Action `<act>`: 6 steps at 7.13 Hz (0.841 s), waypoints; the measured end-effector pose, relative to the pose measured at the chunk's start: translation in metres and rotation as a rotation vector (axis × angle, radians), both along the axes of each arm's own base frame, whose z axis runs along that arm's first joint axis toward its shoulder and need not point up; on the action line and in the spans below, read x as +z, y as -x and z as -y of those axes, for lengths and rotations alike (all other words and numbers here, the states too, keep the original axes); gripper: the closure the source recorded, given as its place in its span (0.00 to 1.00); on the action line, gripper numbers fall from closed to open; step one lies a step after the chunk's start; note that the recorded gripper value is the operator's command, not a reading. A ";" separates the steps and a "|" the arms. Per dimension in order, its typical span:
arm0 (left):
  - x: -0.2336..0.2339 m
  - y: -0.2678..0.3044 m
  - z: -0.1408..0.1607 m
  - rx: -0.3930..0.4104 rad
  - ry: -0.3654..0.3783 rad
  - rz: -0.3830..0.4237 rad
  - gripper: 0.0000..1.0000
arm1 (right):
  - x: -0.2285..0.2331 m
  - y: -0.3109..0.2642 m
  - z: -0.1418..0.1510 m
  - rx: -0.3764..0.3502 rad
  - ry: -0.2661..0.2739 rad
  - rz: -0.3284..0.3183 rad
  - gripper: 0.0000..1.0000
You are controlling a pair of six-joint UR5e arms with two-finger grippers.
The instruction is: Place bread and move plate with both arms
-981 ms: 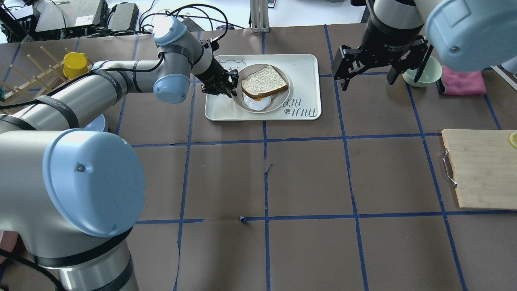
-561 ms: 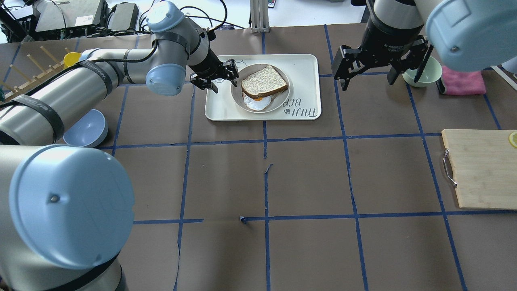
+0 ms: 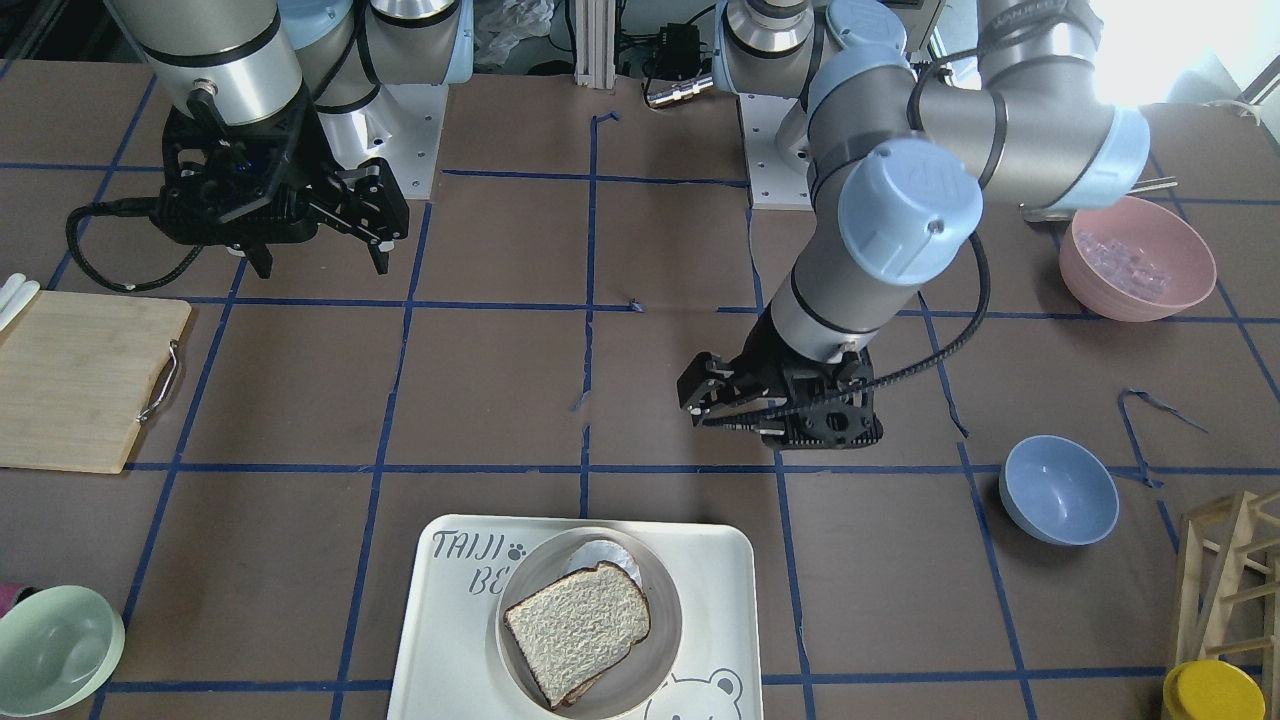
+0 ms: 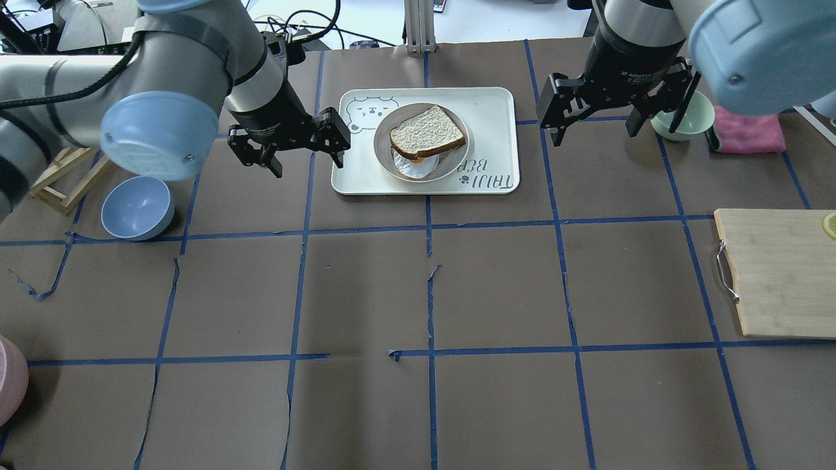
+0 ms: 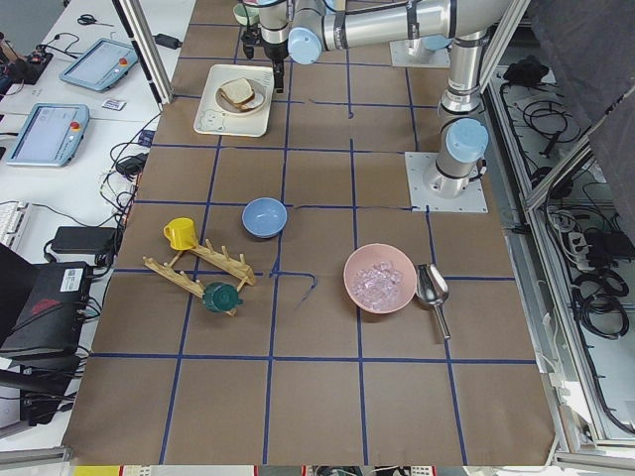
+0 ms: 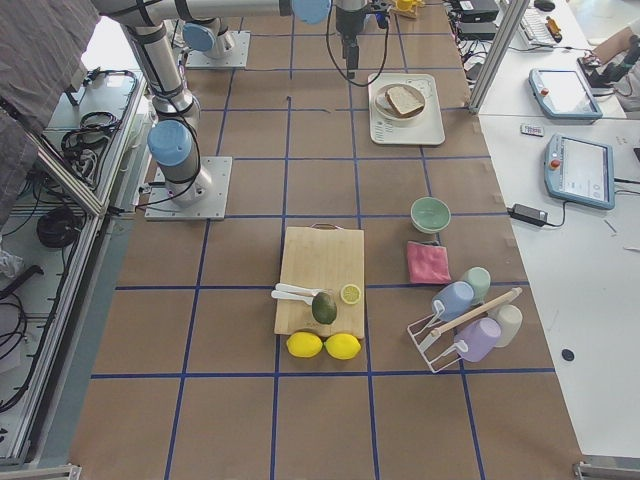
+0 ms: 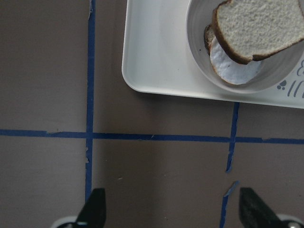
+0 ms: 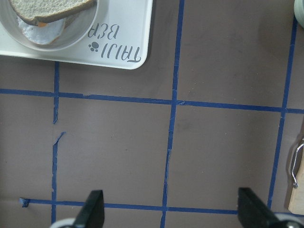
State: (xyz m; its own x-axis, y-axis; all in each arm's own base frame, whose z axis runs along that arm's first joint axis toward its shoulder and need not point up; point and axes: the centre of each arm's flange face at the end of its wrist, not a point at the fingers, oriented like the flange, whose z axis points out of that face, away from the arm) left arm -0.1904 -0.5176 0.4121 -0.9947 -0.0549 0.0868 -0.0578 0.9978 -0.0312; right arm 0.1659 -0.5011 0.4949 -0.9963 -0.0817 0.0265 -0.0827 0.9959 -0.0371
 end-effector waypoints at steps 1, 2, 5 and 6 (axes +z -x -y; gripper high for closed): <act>0.020 -0.006 -0.027 -0.018 0.016 0.037 0.00 | 0.000 0.000 0.000 0.000 0.000 0.000 0.00; 0.038 -0.011 -0.048 -0.038 0.031 0.060 0.00 | 0.000 0.000 0.000 0.000 -0.001 0.000 0.00; 0.061 -0.016 -0.073 -0.051 0.055 0.081 0.00 | 0.000 0.000 0.000 -0.001 -0.001 0.000 0.00; 0.061 -0.016 -0.073 -0.046 0.057 0.084 0.00 | 0.000 0.000 0.000 -0.001 0.000 0.000 0.00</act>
